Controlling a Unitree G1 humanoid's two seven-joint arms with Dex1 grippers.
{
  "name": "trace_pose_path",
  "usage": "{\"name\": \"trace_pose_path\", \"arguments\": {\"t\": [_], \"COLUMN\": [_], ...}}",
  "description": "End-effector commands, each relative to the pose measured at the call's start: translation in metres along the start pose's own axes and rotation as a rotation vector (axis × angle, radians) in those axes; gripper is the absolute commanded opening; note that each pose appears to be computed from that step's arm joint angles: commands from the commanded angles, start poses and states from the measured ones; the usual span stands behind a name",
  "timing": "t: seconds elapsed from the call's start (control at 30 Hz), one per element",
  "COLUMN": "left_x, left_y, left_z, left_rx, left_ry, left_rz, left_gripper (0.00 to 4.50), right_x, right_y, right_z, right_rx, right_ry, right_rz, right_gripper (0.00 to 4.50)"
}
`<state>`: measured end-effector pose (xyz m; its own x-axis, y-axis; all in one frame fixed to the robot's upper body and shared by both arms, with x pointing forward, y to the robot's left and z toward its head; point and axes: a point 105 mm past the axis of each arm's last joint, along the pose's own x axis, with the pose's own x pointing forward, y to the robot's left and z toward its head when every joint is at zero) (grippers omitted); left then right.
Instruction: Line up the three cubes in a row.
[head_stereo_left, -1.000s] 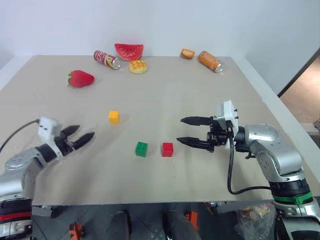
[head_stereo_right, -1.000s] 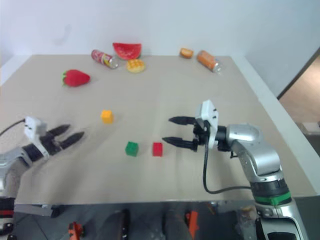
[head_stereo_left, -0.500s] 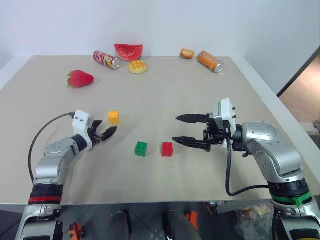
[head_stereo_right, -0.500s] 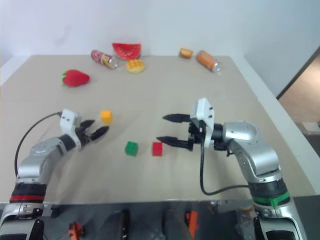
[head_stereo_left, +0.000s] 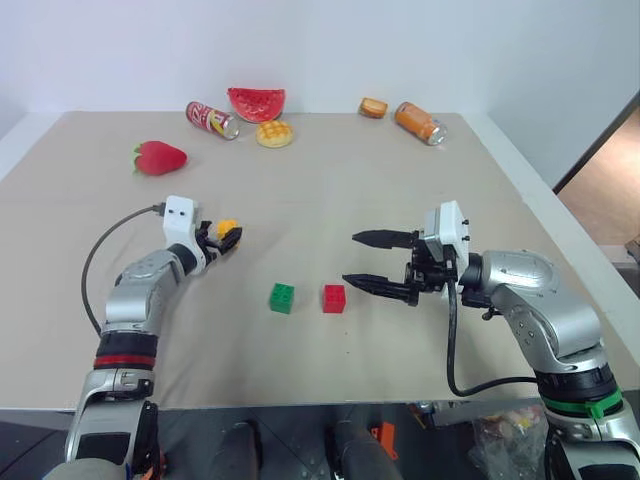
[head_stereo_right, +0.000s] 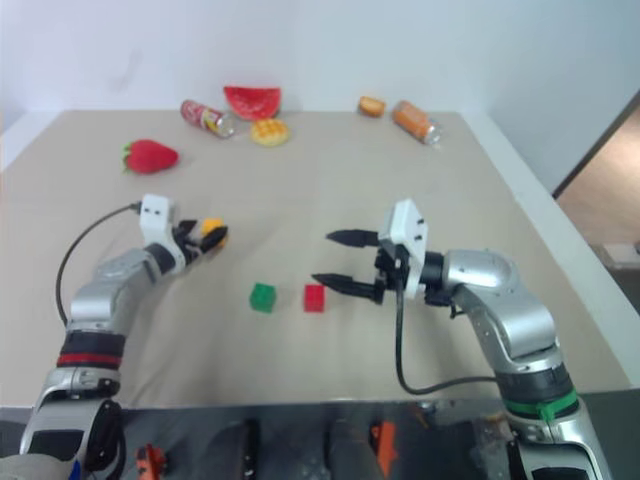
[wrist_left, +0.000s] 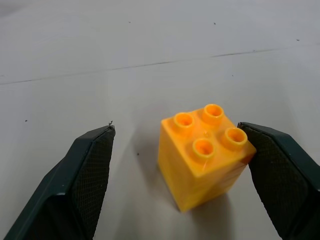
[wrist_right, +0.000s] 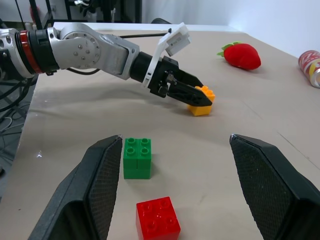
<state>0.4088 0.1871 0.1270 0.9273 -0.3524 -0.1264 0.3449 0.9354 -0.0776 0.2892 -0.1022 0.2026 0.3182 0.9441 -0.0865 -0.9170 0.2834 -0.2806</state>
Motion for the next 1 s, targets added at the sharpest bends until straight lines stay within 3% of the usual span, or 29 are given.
{"name": "trace_pose_path", "arguments": {"t": [0.03,0.17,0.7,0.87,1.0], "left_x": [0.002,0.0,-0.01,-0.042,-0.068], "left_y": [-0.001,0.001,0.001,0.001,0.013], "left_z": [0.016,0.015,0.01,0.004,0.001], "left_rx": [0.023,0.024,0.183,0.399,0.411], "left_ry": [-0.055,-0.051,-0.035,0.002,0.021], "left_rz": [-0.002,0.005,-0.073,-0.304,-0.428], "left_gripper": [2.99,1.73,1.62,1.62,1.62], "right_x": [-0.002,-0.003,0.001,0.0,-0.001], "right_y": [0.0,0.0,0.0,0.001,0.002], "right_z": [0.013,0.013,0.015,0.013,0.013], "right_rx": [-0.051,-0.05,-0.034,-0.032,-0.031], "right_ry": [-0.031,-0.032,-0.055,-0.047,-0.043], "right_rz": [-0.007,-0.01,-0.018,-0.018,-0.013], "right_gripper": [3.56,3.56,3.56,3.56,3.56]}}
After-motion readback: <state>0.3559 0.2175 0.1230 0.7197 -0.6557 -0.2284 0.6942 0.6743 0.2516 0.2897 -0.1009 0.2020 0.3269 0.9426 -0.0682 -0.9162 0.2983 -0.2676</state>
